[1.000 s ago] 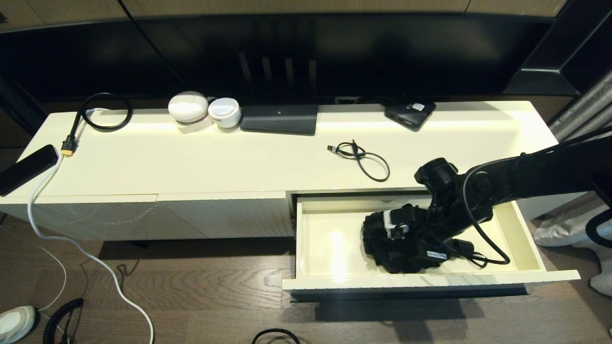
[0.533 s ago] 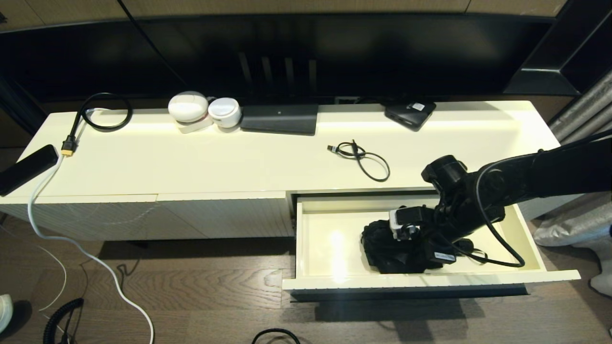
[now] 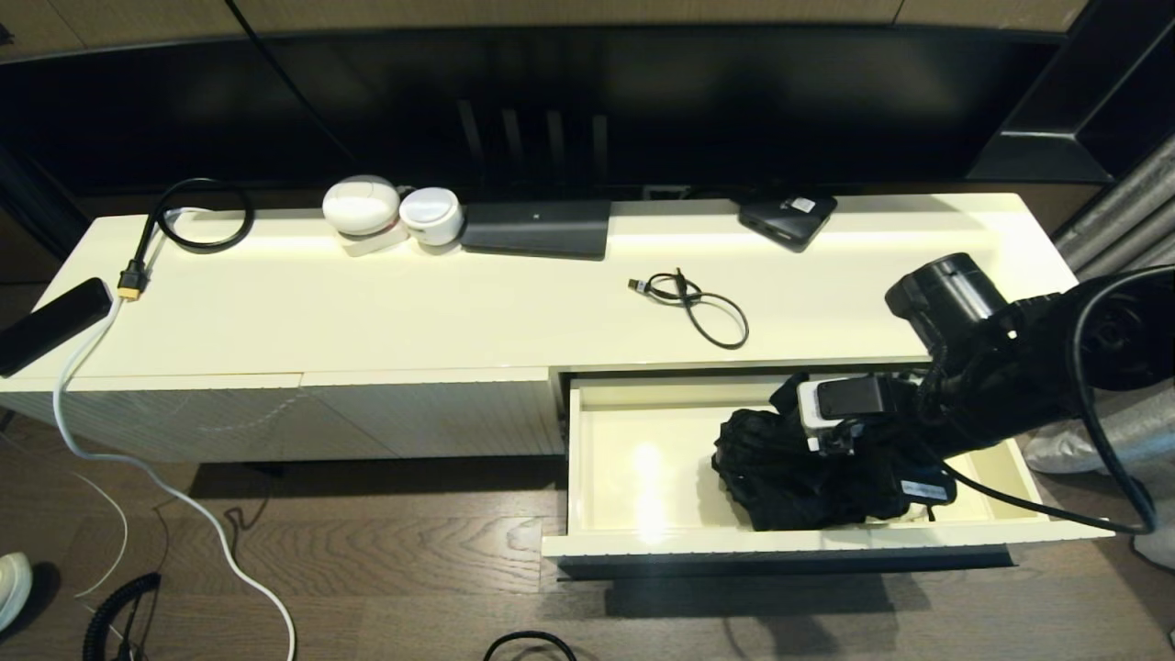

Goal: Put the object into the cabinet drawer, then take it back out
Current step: Take the umbrella out of the drawer and put it on the table

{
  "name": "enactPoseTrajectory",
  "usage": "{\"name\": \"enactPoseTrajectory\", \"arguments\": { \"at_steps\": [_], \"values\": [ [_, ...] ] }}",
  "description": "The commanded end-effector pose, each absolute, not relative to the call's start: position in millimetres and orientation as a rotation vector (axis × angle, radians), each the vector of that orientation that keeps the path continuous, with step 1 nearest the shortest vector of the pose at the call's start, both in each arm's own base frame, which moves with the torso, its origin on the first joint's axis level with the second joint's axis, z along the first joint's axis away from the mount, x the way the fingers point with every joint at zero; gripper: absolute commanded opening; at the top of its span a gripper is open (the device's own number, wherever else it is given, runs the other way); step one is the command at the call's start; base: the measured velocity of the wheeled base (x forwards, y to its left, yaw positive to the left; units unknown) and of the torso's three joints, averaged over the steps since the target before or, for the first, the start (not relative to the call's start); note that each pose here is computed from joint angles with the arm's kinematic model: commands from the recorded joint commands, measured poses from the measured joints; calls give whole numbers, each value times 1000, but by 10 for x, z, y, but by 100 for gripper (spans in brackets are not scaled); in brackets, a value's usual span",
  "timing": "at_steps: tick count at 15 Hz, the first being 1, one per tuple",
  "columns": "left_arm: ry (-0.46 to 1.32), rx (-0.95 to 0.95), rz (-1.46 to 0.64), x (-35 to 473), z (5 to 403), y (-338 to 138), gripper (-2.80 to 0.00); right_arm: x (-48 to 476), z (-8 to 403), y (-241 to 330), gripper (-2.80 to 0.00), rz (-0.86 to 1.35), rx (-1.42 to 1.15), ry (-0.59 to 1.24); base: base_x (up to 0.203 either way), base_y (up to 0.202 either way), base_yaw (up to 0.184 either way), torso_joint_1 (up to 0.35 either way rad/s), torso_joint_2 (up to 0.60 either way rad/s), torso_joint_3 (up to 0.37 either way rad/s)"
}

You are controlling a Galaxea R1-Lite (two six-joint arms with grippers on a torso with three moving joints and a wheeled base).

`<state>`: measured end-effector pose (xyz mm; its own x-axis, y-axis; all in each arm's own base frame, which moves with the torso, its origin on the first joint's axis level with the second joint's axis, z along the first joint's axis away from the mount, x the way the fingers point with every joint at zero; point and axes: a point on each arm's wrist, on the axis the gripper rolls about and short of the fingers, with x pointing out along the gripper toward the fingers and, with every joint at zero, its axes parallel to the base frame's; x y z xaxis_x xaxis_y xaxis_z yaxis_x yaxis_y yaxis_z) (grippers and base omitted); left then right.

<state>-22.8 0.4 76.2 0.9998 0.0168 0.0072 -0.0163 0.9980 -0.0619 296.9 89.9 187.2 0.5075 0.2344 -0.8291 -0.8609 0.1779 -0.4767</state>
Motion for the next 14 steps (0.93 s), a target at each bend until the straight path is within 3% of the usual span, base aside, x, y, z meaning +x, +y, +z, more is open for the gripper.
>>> {"name": "enactPoseTrajectory", "arguments": {
  "at_steps": [1,7,14],
  "values": [
    [-8,-63,17,-228,763,4,-280,2725,2110,825,-280,823,-1153,618,0,0,0,0,0,0],
    [-8,-63,17,-228,763,4,-280,2385,2581,681,-280,668,-1212,555,0,0,0,0,0,0],
    [-8,-63,17,-228,763,4,-280,2521,2875,567,-280,536,-1256,412,0,0,0,0,0,0]
  ]
}}
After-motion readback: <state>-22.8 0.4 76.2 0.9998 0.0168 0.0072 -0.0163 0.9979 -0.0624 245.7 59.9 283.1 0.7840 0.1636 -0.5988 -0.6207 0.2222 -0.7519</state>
